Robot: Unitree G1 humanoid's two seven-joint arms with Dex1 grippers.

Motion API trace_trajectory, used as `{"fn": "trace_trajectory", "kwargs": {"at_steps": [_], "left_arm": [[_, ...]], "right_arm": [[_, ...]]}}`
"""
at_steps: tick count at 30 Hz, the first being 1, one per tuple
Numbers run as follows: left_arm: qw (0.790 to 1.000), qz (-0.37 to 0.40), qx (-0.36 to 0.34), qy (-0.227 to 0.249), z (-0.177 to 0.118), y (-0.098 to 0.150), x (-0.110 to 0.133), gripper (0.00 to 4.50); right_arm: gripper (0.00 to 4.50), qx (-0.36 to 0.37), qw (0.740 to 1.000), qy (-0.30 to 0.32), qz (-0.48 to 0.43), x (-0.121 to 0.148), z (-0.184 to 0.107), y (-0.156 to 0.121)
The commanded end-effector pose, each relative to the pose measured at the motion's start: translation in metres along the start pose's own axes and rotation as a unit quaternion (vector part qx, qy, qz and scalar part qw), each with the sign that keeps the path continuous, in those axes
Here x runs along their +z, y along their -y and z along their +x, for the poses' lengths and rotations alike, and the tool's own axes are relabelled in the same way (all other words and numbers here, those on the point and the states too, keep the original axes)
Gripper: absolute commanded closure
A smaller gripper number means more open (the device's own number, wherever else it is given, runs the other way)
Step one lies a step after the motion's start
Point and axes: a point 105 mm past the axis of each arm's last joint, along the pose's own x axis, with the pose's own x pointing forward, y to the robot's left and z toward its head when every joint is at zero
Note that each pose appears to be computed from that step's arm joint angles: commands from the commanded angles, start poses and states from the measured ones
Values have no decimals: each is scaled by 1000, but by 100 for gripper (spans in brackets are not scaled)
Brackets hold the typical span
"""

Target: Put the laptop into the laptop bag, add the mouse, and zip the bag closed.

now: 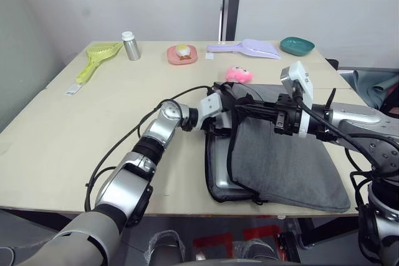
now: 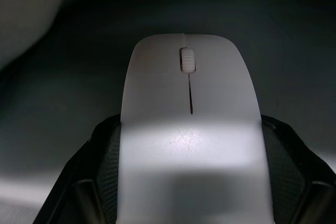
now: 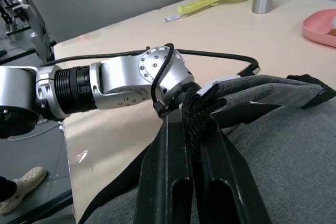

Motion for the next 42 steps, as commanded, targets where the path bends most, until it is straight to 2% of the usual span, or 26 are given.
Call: {"fn": "trace_trajectory", "kwargs": {"at_steps": [1,5,7,9,12,17,26,32,35,42], "left_arm": [[1000,2,0,24,4,3,9,164],[998,-35,-24,48,7,14,9,164],[997,-49,-38,42,2,19,4,60],[997,-51,-47,40,-2,22,2,2],[998,-28,-31,46,-7,19,4,2],[994,-69,-40,74,-28,20,11,2],[997,-61,-26,33,-76,11,5,2],[997,-62,-54,13,-72,19,-5,2],[995,-80,-54,13,-54,20,-13,2],[996,-82,-40,-1,-39,15,-26,2]], "right_arm": [[448,2,1000,20,-17,8,-2,-2],[448,0,1000,15,-15,7,-1,-1],[450,2,1000,13,-15,6,-2,-2],[450,1,1000,11,-14,6,-2,-1],[450,2,1000,9,-14,6,-2,-1],[450,4,1000,10,-15,7,-3,-2],[450,8,1000,11,-16,7,-2,-2],[450,5,1000,13,-18,8,-1,-1],[450,1,1000,15,-21,8,-2,-2],[450,-4,1000,15,-23,8,-2,-3]]}}
